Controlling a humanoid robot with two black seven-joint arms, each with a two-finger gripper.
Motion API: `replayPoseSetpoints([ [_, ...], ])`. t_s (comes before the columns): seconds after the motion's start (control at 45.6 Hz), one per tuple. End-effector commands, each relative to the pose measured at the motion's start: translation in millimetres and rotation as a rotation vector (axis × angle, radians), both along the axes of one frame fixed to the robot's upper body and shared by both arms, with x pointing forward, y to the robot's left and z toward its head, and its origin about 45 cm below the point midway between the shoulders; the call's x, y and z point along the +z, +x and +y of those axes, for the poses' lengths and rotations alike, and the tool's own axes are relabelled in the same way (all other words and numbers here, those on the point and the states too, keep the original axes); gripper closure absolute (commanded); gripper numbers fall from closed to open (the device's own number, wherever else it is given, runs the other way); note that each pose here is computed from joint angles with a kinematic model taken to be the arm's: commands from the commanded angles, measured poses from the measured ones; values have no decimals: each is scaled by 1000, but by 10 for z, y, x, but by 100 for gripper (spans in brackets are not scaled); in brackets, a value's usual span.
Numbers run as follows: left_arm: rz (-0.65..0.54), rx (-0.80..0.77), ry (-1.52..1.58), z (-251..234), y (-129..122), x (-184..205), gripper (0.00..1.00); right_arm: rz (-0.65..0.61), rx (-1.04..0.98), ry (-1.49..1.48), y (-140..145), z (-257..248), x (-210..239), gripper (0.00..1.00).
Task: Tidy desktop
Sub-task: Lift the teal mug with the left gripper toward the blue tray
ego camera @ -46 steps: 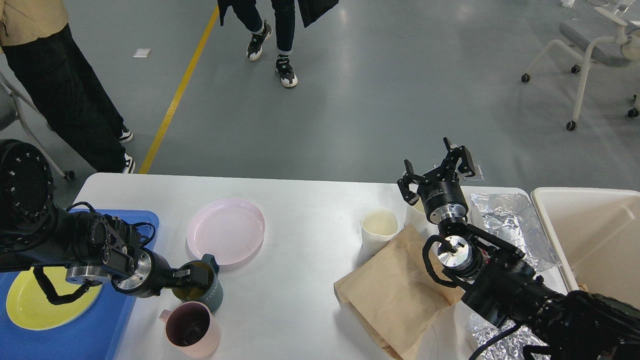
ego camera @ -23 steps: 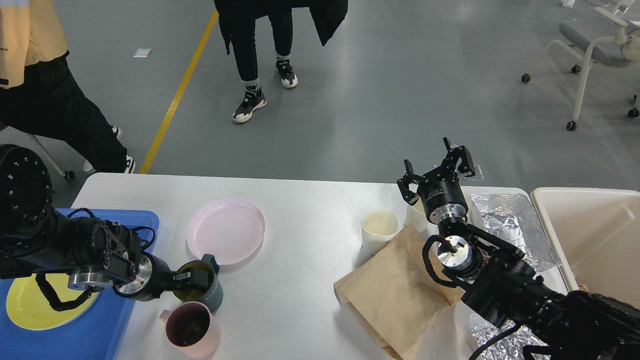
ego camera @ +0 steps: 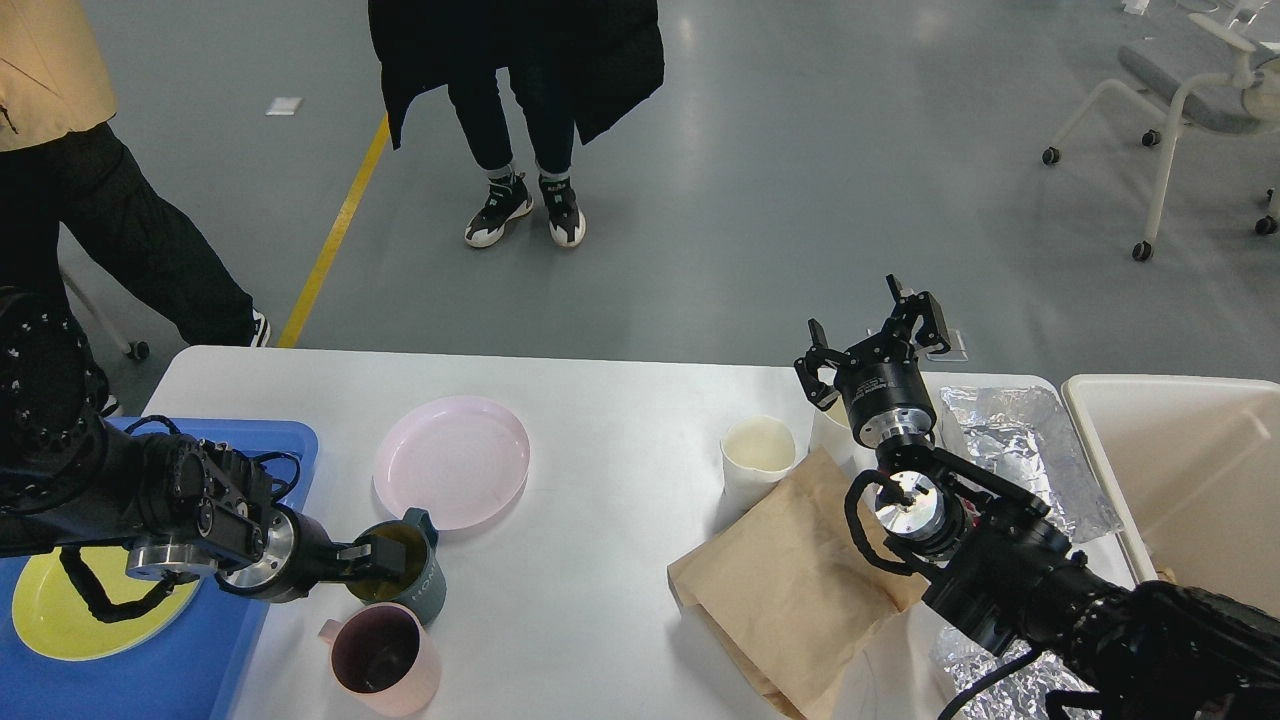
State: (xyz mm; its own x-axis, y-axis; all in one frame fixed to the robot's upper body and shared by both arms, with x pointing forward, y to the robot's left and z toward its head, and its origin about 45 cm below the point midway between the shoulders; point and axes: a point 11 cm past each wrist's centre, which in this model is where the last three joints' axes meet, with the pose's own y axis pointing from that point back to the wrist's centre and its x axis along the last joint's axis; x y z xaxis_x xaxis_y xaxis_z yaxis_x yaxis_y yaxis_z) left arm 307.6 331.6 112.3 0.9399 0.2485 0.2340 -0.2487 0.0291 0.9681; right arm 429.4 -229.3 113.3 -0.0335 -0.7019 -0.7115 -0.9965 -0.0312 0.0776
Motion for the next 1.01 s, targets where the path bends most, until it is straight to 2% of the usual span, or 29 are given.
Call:
replayPoseSetpoints([
  [0.0,-19,1,5,12,11,-8,1,0,0,0,0,-1,0,0],
  [0.417,-21,4,14,41,-77,-127,1,0,1,-1,0,0,0,0],
  [0.811,-90,16,15,-4,-61,-191,2,1,-1,-1,0,-5,-2,0],
  [0.987,-85,18,19,9,-88,-218,8,0,1,-1,0,0,0,0],
])
